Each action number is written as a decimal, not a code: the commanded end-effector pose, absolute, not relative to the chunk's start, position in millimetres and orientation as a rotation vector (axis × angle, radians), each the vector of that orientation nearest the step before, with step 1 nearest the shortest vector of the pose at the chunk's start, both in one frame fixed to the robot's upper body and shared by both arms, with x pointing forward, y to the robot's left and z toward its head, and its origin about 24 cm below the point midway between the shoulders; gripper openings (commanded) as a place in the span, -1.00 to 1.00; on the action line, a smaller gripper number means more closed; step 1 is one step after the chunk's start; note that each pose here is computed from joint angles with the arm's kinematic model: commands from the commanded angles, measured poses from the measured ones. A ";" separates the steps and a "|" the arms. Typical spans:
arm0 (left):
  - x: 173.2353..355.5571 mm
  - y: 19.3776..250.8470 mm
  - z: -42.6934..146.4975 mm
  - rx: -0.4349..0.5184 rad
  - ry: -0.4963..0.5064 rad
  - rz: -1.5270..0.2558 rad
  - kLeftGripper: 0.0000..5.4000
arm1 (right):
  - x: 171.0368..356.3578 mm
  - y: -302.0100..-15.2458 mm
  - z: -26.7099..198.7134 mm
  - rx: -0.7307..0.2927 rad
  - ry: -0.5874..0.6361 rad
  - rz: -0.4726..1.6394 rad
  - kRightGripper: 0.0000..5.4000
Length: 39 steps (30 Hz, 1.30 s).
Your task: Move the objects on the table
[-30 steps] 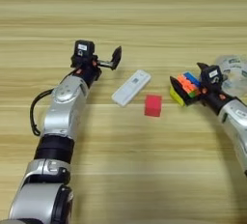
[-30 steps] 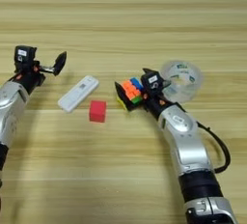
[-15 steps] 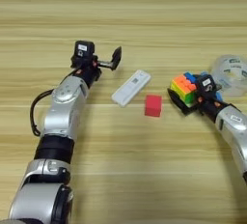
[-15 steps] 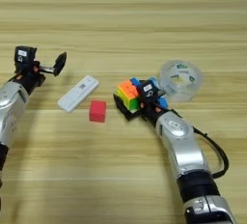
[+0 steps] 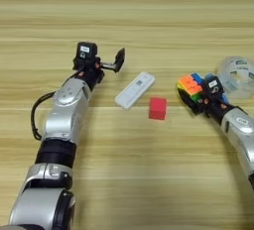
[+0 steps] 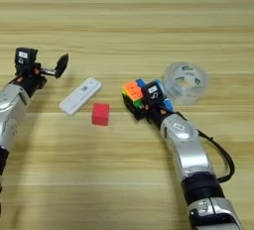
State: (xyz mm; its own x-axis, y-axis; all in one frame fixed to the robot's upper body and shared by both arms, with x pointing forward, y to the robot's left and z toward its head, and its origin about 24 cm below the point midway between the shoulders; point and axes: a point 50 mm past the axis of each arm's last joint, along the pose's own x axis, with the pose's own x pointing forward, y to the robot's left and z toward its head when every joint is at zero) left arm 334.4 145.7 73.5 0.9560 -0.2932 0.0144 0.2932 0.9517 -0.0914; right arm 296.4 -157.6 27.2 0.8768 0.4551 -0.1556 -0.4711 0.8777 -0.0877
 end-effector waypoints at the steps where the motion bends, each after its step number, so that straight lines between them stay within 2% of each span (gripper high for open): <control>1: 336.0 145.0 75.9 -0.094 -0.012 -0.294 1.00 | 299.7 -156.8 39.0 -0.134 0.074 0.471 0.25; 8: 336.5 144.3 76.0 -0.096 -0.012 -0.293 1.00 | 298.4 -162.0 59.5 -0.129 -0.010 0.432 0.25; 22: 337.0 144.5 76.4 -0.098 -0.012 -0.290 1.00 | 297.8 -181.1 82.2 -0.099 -0.093 0.308 0.25; 32: 337.4 145.9 76.5 -0.098 -0.013 -0.284 1.00 | 292.0 -241.7 107.4 -0.104 -0.182 -0.030 0.25; 39: 337.7 146.9 76.0 -0.099 -0.011 -0.285 1.00 | 285.7 -274.4 105.6 -0.115 -0.142 -0.236 0.25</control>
State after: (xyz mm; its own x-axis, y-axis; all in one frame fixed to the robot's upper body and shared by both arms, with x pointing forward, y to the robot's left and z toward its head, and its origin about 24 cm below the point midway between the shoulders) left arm 334.8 147.0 71.8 0.9591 -0.2829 0.0074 0.2823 0.9546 -0.0951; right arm 287.6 -261.7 106.2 0.9720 -0.1563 0.1753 0.1738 0.9807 -0.0892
